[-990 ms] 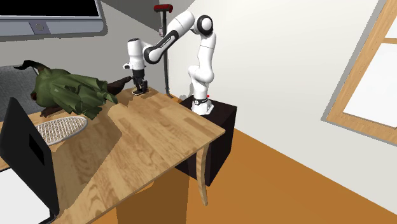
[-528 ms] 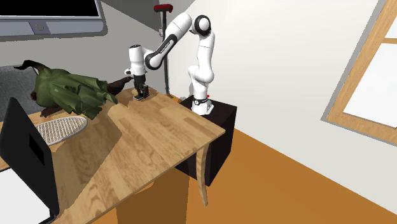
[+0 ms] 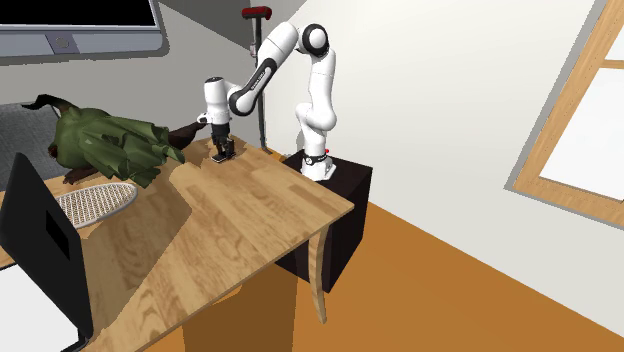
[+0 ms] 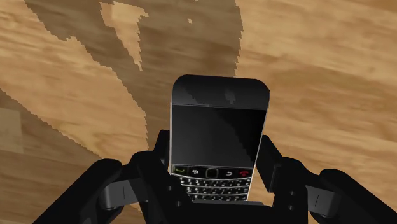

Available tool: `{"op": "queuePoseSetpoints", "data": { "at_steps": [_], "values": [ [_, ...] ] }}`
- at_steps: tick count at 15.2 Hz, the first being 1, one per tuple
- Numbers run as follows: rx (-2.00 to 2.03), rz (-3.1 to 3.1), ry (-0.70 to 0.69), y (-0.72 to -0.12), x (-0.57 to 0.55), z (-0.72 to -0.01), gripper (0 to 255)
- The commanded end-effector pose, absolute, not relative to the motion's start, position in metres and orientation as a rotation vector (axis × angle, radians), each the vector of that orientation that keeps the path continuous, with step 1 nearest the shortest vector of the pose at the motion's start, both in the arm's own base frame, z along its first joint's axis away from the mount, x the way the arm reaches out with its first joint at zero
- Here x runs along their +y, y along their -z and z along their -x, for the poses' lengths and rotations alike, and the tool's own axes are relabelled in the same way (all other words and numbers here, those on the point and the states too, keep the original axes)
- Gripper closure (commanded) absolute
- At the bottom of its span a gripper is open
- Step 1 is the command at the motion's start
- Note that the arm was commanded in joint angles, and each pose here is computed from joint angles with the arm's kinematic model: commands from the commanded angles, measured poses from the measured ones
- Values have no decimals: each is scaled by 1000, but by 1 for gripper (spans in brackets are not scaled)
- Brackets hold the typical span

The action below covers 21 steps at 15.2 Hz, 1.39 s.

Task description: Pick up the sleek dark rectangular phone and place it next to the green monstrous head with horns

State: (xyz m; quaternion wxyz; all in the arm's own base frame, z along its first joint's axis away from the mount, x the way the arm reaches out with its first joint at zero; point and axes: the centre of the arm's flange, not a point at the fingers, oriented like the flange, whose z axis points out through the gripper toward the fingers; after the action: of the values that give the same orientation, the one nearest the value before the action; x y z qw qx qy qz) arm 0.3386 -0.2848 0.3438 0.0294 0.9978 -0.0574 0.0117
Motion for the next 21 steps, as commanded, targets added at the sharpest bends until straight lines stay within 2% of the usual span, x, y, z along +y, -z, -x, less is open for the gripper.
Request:
{"op": "queuePoseSetpoints", "data": {
  "at_steps": [1, 3, 4, 9, 13, 21],
  "values": [
    [-177, -3077, -37, -344, -285, -339, 255],
    [-177, -3077, -37, -344, -285, -339, 255],
    [-177, -3077, -37, -344, -285, -339, 0],
    [-177, -3077, -37, -344, -285, -339, 0],
    [-177, -3077, -37, -394, -282, -338, 0],
    [-177, -3077, -37, -394, -282, -338, 0]
  ]
}}
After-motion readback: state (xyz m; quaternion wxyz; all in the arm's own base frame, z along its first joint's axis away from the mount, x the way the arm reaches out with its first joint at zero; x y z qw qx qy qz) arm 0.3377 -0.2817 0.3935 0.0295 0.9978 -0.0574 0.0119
